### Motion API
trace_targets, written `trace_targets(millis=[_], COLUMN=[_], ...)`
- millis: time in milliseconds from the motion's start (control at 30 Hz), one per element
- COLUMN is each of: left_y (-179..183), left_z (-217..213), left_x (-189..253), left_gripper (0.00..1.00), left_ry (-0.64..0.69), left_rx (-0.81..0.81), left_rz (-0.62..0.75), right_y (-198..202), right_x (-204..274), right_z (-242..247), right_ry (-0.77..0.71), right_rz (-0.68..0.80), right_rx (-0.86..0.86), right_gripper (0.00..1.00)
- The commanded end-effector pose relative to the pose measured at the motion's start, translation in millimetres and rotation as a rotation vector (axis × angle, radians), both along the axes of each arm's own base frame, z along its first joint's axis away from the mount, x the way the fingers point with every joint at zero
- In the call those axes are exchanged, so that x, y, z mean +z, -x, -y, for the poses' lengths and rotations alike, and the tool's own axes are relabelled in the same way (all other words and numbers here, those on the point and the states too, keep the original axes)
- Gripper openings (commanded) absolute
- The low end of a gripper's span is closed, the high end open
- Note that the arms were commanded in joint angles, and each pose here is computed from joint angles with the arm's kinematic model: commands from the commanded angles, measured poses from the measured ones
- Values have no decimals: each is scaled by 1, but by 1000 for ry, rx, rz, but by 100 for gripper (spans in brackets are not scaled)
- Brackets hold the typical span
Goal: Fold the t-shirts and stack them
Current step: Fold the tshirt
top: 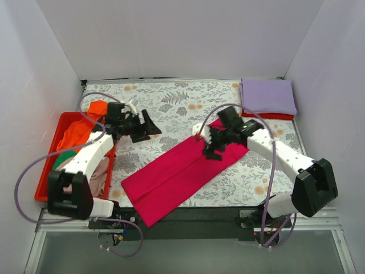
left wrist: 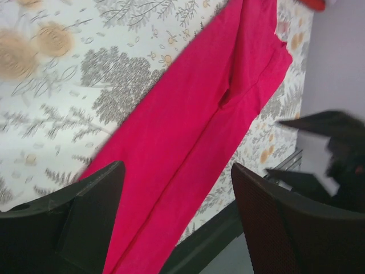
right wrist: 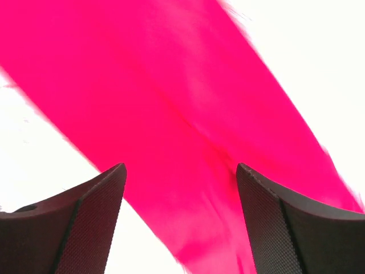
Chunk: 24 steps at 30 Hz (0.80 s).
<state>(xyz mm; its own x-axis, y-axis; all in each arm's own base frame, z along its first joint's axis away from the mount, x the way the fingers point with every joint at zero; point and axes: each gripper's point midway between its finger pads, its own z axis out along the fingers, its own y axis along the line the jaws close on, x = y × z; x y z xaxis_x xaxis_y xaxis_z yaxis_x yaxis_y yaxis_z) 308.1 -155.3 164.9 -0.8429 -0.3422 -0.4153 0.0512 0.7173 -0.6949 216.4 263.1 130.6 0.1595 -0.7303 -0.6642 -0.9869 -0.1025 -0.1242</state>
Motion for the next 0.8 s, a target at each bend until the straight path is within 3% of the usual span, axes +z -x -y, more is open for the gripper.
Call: trace_targets(millis=[0, 33, 100, 133, 200, 267, 433, 467, 600, 767], left_y=[-22, -35, -46, -63, -70, -85, -103, -115, -127, -114], left_z=[57, 70, 98, 111, 132, 154, 198, 208, 222, 237], left_x=[8, 14, -21, -9, -49, -48, -96, -84, -113, -138], left_gripper=[72, 72, 71, 70, 69, 69, 67, 63, 54, 44], left_ry=[-13, -15, -67, -70, -128, -130, -234, -226, -254, -225], left_rx=[-185, -214, -298, -321, -371, -426, -494, -494, -491, -546], left_rz=[77, 93, 35, 76, 0, 37, 10, 50, 6, -55], right_y=[-41, -47, -71, -70, -86, -87, -80, -80, -76, -75], right_x=[26, 31, 39, 42, 43, 36, 19, 16, 13, 14], right_z=[53, 63, 111, 121, 163, 186, 200, 205, 209, 212], right_ry=[-117, -163, -233, -283, -336, -378, -474, -471, -497, -513], right_rz=[-41, -63, -69, -93, -110, -153, -246, -247, -273, -275], right_rx=[-251, -295, -470, -498, -665, -746, -815, -836, -849, -859], right_gripper=[84, 85, 94, 96, 98, 99, 98, 98, 98, 98])
